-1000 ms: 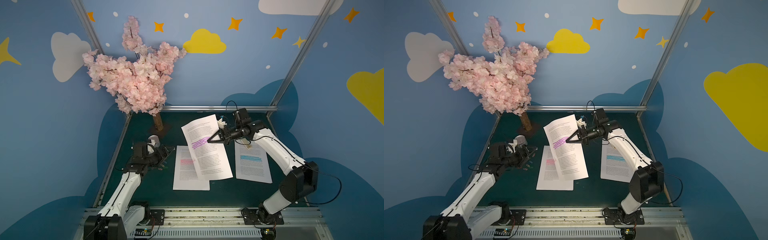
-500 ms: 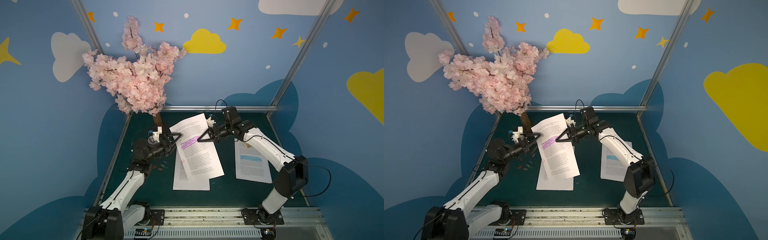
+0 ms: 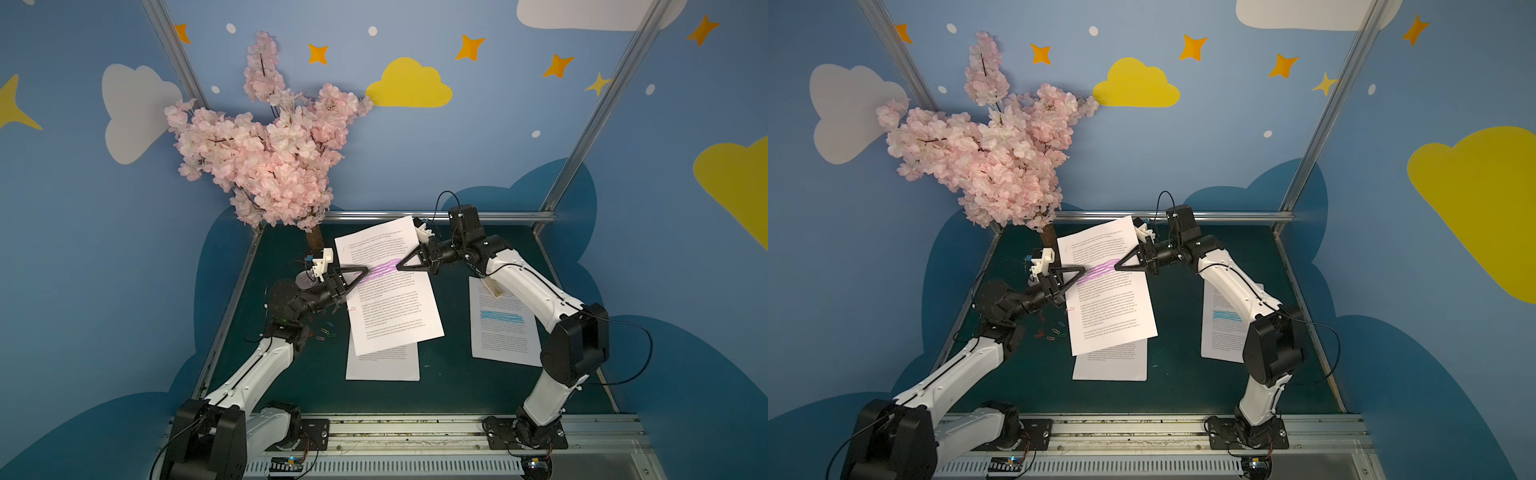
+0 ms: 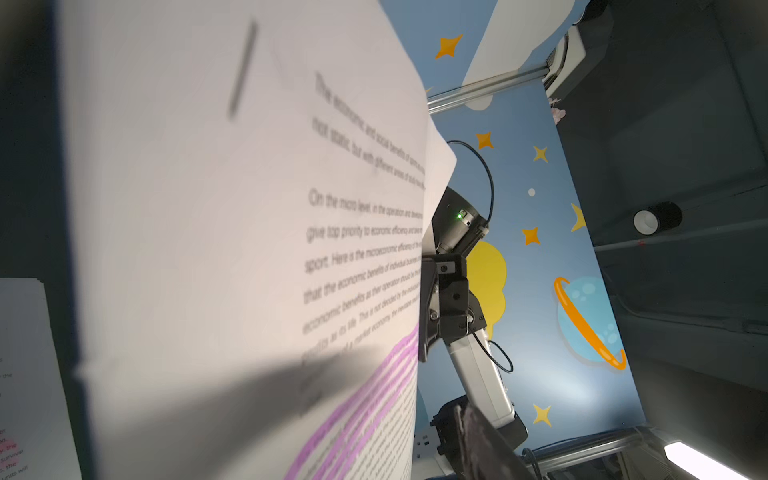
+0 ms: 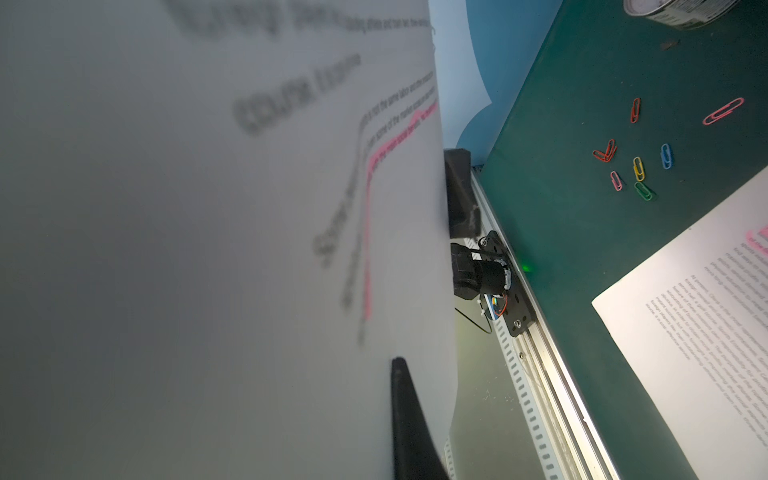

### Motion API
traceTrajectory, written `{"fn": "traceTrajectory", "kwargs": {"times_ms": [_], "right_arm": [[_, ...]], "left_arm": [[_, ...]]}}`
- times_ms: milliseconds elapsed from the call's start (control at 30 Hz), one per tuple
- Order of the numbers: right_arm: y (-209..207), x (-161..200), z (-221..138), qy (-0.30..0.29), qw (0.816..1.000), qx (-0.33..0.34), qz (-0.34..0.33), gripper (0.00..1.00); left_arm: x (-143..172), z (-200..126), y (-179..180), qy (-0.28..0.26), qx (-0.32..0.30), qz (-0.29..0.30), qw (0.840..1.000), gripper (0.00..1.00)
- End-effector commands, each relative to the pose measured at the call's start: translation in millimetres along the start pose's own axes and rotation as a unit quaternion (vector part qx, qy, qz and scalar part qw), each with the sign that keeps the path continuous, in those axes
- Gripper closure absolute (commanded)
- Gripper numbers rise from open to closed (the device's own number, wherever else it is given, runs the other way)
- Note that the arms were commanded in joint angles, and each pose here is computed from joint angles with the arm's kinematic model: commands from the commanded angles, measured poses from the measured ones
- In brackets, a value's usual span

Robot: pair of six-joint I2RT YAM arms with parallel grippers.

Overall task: Unclip the paperclips from the documents
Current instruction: Remove the paper clip from the document.

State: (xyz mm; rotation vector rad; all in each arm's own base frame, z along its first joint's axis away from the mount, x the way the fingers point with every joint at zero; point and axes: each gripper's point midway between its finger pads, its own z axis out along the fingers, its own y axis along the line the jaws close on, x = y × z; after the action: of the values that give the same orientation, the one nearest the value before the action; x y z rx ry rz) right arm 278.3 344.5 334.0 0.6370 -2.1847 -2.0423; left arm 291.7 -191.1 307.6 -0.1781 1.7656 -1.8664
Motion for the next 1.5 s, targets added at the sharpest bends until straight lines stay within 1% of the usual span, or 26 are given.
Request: {"fn": "traceTrajectory", "kwargs": {"times_ms": [0,233,367,533,667,867,933,1100,1233,1300,1400,1467], "right_arm": [[11.9,-11.5,-8.3,-0.007,0.999,-0.009,-0.030,1.00],[12.3,-12.1,-19.6,-0.014,1.000,-0.005,-0.028,1.00],[10.4,-9.0,-24.7,-0.018,1.000,-0.001,-0.025,1.00],[9.1,-7.6,-28.8,-0.021,0.999,0.002,-0.024,1.00],[9.8,-7.7,-32.4,-0.025,0.999,0.005,-0.024,1.00],[10.8,-7.5,-35.0,-0.025,0.999,0.007,-0.026,1.00],[10.3,-6.2,-35.0,-0.024,0.999,0.009,-0.024,1.00],[10.3,-2.0,-35.8,-0.019,1.000,0.011,-0.021,1.00],[10.6,1.3,-35.8,-0.016,1.000,0.011,-0.020,1.00],[9.9,1.6,-36.3,-0.017,1.000,0.012,-0.020,1.00],[10.3,2.0,-36.7,-0.016,1.000,0.011,-0.019,1.00],[10.0,1.8,-36.7,-0.016,1.000,0.012,-0.020,1.00]], "left_arm": [[8.6,-1.4,-13.3,0.023,0.010,0.019,0.999,0.38],[16.4,-6.7,-17.9,0.037,-0.012,0.037,0.999,0.43],[20.0,-7.8,-14.4,0.044,-0.018,0.030,0.998,0.48],[25.2,-9.4,-11.5,0.055,-0.026,0.028,0.998,0.52],[30.9,-11.5,-9.9,0.065,-0.035,0.030,0.997,0.53],[36.2,-14.8,-8.5,0.071,-0.044,0.030,0.996,0.58],[36.5,-15.2,-7.8,0.071,-0.048,0.032,0.996,0.65],[35.0,-16.2,-7.3,0.067,-0.053,0.035,0.996,0.72],[34.8,-16.4,-7.0,0.066,-0.056,0.038,0.995,0.73],[35.1,-16.5,-6.7,0.067,-0.057,0.038,0.995,0.79],[34.8,-17.1,-6.0,0.066,-0.060,0.039,0.995,0.81],[35.3,-17.4,-4.8,0.067,-0.062,0.038,0.995,0.85]]}}
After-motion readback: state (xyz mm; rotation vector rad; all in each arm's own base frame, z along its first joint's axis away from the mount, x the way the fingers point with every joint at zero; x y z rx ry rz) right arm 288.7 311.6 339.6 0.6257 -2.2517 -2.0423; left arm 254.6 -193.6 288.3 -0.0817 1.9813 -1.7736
